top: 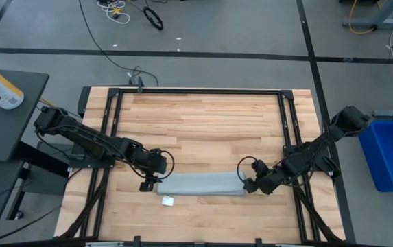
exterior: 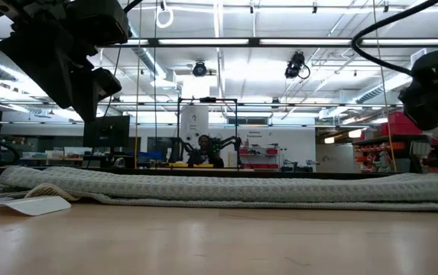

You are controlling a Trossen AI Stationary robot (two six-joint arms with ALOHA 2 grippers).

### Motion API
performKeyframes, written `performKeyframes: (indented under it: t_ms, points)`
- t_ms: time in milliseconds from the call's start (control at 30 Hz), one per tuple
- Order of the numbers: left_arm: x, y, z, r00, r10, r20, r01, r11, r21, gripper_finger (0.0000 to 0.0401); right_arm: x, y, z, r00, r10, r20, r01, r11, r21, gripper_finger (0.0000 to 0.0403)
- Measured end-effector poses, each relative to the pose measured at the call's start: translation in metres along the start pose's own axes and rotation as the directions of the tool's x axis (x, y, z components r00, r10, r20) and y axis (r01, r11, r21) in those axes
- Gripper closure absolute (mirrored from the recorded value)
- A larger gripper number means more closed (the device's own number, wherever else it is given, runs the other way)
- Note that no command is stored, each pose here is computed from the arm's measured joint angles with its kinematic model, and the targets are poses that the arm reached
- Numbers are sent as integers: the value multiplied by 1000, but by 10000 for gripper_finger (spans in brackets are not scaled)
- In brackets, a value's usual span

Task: Fold microfiber towels
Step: Fold the gray towel

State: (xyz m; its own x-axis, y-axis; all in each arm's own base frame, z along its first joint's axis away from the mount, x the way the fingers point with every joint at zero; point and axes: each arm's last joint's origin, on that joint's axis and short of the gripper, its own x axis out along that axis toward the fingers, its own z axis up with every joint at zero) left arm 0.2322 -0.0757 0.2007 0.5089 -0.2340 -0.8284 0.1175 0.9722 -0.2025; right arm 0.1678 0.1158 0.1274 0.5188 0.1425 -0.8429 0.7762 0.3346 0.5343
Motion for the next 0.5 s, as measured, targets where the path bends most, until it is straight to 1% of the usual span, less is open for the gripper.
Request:
performKeyframes:
  t_ms: [133, 267, 367, 433, 500]
  points:
    - [0, 0, 0, 1000, -1, 0, 1, 1000, 0, 216, 2, -1, 0, 999, 34, 10, -34, 999, 12, 124]
    - [1, 1, -2, 1000, 4, -3, -4, 1000, -21, 216, 3, -2, 0, 999, 50, 11, -50, 998, 22, 134]
    - [7, 5, -12, 999, 37, -34, -39, 997, -61, 216, 2, 0, 0, 999, 51, 8, -52, 999, 6, 139]
    - [13, 9, -23, 996, 48, -73, -55, 994, -90, 216, 2, 0, 0, 999, 53, 9, -54, 999, 2, 137]
    - [19, 12, -33, 996, 31, -86, -42, 992, -122, 216, 2, 0, 0, 999, 54, 9, -54, 999, 1, 131]
